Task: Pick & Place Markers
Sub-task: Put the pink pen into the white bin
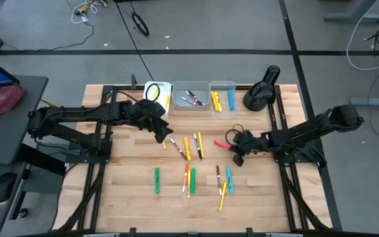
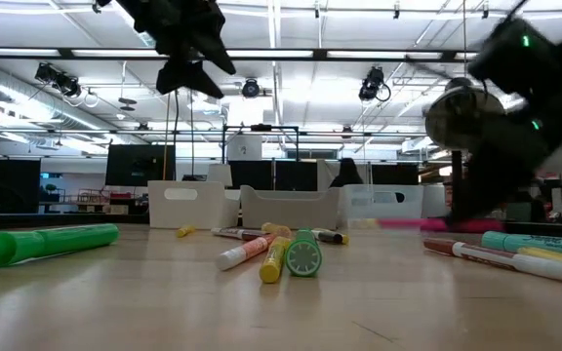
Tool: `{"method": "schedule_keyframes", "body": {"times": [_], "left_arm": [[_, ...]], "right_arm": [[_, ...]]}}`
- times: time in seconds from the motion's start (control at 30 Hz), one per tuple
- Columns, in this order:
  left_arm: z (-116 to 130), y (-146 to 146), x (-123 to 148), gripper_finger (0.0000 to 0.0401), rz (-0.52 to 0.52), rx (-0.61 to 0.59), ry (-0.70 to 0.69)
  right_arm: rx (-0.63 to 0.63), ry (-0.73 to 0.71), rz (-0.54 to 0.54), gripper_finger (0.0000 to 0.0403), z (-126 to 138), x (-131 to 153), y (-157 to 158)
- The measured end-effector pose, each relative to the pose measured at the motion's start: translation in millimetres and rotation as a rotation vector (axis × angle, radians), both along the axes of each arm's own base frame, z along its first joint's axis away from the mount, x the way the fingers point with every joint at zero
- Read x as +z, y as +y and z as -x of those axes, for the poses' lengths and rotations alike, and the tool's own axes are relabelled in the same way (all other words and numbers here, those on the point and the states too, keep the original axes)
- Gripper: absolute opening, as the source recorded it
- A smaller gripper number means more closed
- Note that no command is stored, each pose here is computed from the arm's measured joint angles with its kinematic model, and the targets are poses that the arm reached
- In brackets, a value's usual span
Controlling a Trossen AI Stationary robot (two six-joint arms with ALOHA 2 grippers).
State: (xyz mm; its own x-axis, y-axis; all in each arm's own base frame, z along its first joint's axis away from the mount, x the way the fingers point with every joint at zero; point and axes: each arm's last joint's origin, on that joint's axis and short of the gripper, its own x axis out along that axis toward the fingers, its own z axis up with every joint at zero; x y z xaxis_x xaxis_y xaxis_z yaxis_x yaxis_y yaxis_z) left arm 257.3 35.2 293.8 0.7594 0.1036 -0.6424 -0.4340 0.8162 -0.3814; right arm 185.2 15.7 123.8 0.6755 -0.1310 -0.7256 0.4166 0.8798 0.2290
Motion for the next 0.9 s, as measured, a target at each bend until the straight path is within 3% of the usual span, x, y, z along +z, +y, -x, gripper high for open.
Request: {"method": "schedule_keyframes", "body": {"times": [0.17,0.43,0.67,0.9], "left_arm": [[-7.2,0.3,9.7,0.0236,-0.049,-0.054,-0.119],[-17.1,0.7,29.6,0.0236,-0.102,-0.100,-0.347],[-28.3,2.3,48.3,0.0244,-0.207,-0.112,-0.577],[-33.9,6.2,59.8,0.0291,-0.270,-0.031,-0.727]], "right_arm": [[-0.008,-0.245,0.009,0.0010,-30.3,40.3,2.0],[0.010,-0.739,0.162,0.0011,-64.2,125.4,-5.2],[0.000,-0.876,0.293,0.0011,-77.3,174.5,-16.7],[0.072,-0.894,0.284,0.0011,-91.7,182.2,-18.7]]}}
